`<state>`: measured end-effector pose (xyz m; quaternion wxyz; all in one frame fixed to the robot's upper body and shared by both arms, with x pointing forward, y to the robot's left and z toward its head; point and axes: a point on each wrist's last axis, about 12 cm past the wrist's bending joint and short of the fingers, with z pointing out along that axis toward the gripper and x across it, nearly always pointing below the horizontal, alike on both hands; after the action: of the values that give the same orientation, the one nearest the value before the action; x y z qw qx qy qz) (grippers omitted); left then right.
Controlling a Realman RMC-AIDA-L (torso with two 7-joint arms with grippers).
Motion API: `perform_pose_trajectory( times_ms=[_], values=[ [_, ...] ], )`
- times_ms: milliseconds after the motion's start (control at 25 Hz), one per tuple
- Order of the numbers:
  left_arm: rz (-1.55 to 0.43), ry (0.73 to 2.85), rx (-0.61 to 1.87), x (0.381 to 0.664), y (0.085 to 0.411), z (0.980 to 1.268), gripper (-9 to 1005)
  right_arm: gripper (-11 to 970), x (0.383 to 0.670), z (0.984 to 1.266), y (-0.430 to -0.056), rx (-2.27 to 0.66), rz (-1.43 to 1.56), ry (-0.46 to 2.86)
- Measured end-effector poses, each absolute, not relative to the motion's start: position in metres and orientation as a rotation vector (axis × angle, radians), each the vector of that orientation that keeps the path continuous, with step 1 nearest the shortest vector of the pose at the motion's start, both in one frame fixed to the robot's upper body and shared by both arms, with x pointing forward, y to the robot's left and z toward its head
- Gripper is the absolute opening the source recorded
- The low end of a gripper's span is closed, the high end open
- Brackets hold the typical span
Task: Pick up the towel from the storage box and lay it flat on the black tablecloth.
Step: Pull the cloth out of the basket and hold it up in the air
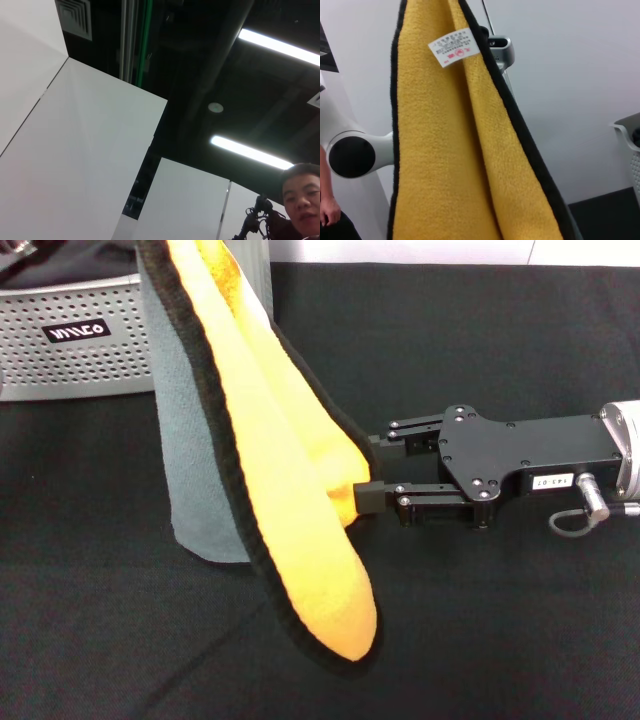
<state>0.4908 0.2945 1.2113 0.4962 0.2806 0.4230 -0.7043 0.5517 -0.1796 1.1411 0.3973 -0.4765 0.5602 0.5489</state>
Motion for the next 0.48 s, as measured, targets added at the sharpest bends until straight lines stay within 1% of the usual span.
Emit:
perform_pose_trajectory(
  times_ms=[160,280,480],
  values=[
    [-1.706,1.026,0.678,0.4904,0.2949,1.2108,45,577,0.5522,1.1414,-0.1801,-1.205,1.388,1.422],
    [-1.705,1.026,0.677,0.4903,0.295,1.2107,45,469,0.5534,1.1421,-0.1819,-1.198,1.38,1.423],
    [-1.707,1.028,0.679,0.49,0.2943,1.2103,45,317,0.5543,1.1418,-0.1817,-1.192,1.373,1.425]
  ],
)
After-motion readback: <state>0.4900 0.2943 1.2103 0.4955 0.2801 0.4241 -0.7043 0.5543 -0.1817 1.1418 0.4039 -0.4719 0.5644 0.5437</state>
